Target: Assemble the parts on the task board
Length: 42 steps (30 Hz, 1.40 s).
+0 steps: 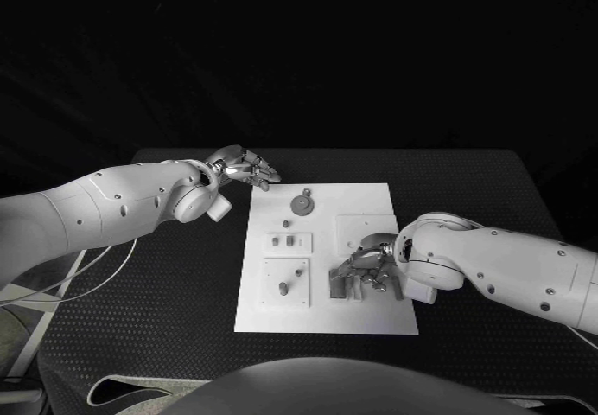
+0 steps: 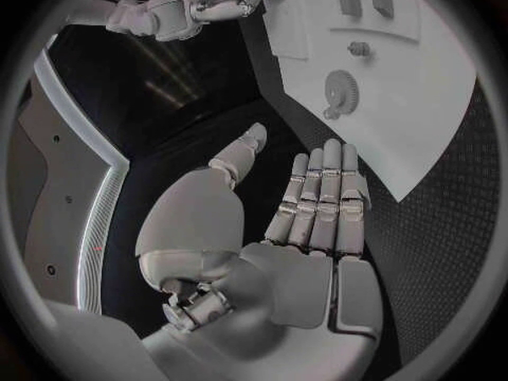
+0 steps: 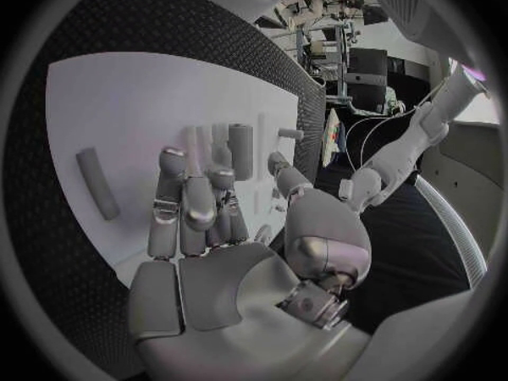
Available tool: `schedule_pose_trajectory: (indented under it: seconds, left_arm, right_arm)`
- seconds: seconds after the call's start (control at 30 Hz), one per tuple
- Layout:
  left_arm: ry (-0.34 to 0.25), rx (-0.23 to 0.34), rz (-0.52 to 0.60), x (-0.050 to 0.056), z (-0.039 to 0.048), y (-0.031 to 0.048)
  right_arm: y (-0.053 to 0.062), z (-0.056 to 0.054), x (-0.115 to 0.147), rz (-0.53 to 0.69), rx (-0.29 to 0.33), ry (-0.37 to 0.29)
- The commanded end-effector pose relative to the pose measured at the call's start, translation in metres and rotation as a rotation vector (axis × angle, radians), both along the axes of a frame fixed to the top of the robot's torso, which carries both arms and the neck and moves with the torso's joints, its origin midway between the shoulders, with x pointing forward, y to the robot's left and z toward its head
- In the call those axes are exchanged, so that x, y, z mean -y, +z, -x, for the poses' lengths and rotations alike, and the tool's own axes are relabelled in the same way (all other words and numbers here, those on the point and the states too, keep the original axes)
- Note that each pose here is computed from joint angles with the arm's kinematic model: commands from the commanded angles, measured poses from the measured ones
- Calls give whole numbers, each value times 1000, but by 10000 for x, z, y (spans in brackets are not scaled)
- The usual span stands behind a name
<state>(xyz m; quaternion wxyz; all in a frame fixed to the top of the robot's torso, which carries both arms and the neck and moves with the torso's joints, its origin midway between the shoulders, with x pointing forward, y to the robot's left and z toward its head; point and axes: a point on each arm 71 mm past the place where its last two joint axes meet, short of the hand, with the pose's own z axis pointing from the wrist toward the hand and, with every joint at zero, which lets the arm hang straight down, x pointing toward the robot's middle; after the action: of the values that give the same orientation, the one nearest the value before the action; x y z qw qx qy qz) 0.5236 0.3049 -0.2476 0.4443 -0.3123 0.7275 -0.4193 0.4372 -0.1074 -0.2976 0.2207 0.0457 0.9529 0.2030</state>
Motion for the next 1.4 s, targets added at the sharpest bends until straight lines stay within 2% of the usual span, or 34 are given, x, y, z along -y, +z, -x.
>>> schedule_pose_trajectory:
  seconds: [0.03,0.27,0.5,0.7,0.8,0.9,1.0,1.2,1.33,1.4]
  left_arm:
    - [-15,-1,14,24,4,8]
    - [-15,-1,14,20,5,8]
    - [-15,1,14,23,3,8]
    - [-12,5,14,13,3,12]
    - [-9,7,13,2,5,14]
    - [-5,8,11,-18,12,17]
    - [-6,9,14,-11,14,18]
    - [-6,6,27,-8,24,23]
    - [-7,7,29,-6,24,23]
    - [-9,7,30,-3,24,23]
  right_arm:
    - [-16,3,10,12,6,10]
    - [-16,-2,20,13,11,6]
    - [4,-1,73,16,50,6]
    - [75,32,183,8,84,6]
    - [181,5,267,3,108,0]
    - [302,-88,401,12,142,-29]
    - [352,-146,574,24,164,-65]
    - [347,-163,802,51,169,-93]
    - [356,-164,927,120,221,-61]
    - [343,-144,996,178,218,-24]
